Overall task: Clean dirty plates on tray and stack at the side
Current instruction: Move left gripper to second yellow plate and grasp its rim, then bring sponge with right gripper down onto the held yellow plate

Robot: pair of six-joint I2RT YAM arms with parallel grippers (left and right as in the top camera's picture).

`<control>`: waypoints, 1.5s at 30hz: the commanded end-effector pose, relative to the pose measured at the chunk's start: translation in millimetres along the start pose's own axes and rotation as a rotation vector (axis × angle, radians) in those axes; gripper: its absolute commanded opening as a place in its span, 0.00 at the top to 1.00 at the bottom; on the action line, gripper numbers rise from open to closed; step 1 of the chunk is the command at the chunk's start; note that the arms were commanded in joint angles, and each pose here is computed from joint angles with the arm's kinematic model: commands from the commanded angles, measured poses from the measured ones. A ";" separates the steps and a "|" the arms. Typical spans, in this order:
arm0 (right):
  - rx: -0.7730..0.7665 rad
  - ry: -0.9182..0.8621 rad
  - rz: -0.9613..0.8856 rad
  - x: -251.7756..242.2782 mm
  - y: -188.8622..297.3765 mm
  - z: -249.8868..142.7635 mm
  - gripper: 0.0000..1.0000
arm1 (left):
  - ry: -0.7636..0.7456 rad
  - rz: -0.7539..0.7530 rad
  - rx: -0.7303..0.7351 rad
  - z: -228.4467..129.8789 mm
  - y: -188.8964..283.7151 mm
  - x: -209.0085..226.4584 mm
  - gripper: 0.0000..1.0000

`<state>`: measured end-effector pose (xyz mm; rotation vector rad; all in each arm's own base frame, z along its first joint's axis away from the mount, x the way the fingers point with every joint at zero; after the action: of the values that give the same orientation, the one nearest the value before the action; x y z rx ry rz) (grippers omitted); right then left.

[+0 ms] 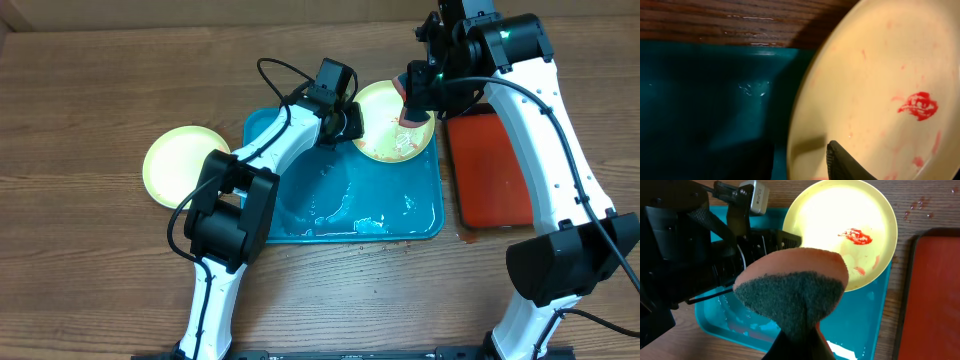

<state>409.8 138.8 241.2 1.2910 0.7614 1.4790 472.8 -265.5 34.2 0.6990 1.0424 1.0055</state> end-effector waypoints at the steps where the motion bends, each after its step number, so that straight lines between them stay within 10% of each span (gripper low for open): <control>1: -0.016 0.001 0.001 -0.1 3.4 2.6 0.96 | 0.024 0.017 0.004 -1.7 -9.2 2.2 0.70; 4: -0.016 0.000 0.002 0.0 3.4 2.7 0.96 | 0.022 0.018 0.002 -1.4 -9.2 2.1 0.96; 24: 0.069 -0.002 0.042 24.6 -39.8 -14.7 0.96 | -0.068 0.232 0.277 -36.8 97.7 88.0 0.96; 45: 0.250 -0.042 -0.072 30.4 -138.0 -47.7 0.96 | -0.010 0.250 0.419 -99.8 67.9 118.1 0.96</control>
<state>399.8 221.6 125.1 1.4602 0.9820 1.3639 387.4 -141.7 27.3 1.1403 1.1636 0.9871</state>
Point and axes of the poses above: each gripper's point midway between its finger pads, its own y axis back along the fingers, its own x axis along the line the jaws close on, z = x × y, the point moved 2 cm from there along y, back along the fingers, and after that the axes turned 11 degrees about -y, right-handed, at the moved point
